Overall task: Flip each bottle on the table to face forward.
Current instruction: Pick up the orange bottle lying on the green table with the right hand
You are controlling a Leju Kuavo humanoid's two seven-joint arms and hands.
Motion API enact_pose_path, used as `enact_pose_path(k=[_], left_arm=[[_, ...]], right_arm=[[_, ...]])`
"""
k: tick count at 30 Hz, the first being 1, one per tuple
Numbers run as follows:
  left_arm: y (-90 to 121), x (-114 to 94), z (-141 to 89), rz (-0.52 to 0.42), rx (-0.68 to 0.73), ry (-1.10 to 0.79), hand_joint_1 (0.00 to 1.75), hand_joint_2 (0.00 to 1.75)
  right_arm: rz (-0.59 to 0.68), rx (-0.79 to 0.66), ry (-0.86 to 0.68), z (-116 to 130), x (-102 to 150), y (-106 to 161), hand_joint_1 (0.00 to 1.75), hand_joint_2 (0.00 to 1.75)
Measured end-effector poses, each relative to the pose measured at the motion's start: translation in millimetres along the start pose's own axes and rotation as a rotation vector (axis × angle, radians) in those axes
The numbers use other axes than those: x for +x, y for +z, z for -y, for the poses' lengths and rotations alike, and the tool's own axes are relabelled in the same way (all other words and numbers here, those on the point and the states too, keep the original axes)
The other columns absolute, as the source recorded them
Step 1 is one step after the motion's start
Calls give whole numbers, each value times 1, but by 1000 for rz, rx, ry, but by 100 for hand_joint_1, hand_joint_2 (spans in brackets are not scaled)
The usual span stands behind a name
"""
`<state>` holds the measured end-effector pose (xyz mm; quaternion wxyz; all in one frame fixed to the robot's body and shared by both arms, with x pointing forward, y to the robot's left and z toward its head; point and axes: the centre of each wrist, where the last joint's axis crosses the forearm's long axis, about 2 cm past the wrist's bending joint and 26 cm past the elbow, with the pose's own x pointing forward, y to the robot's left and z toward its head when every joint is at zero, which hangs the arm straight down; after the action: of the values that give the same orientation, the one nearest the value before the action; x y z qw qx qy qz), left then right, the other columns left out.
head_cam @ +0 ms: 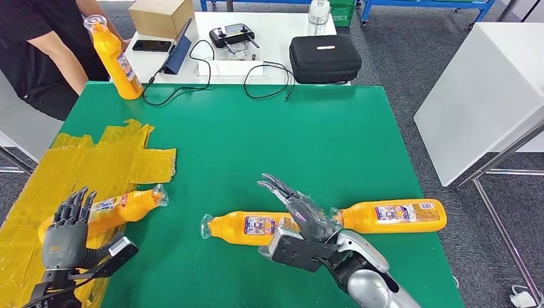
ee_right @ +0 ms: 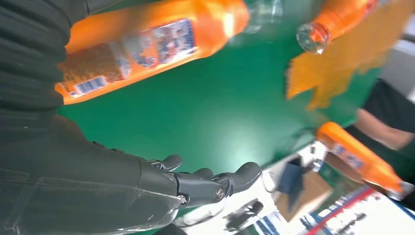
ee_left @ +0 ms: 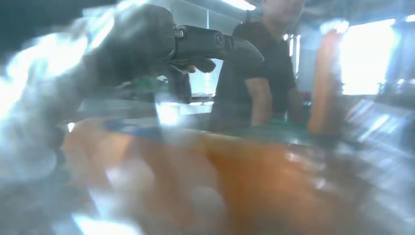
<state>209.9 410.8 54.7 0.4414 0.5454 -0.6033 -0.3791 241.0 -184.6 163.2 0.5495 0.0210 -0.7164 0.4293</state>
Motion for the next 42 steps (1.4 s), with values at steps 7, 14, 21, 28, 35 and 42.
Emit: enact_pose_path(k=[7,14,21,28,35,42], left_arm=[[0,2,-2,13,33,14,0,0],[0,3,-1,14,38,20,0,0],[-5,12,-10,25,237,297,0,0],[-28,44,-45,-20,530,834,0,0],[-41,69,-80,63,679,946,0,0],[-46,77,-92,73,728,974,0,0]], right_arm=[[-48,22,18,-2,-11,-4,0,175],[-66,31,20,-4,-15,-5,0,175],[-98,53,28,-8,-20,-9,0,175],[-199,81,52,-19,-29,-14,0,175],[-356,135,215,-38,-40,-25,0,175],[-443,222,286,-54,-52,-38,0,175]])
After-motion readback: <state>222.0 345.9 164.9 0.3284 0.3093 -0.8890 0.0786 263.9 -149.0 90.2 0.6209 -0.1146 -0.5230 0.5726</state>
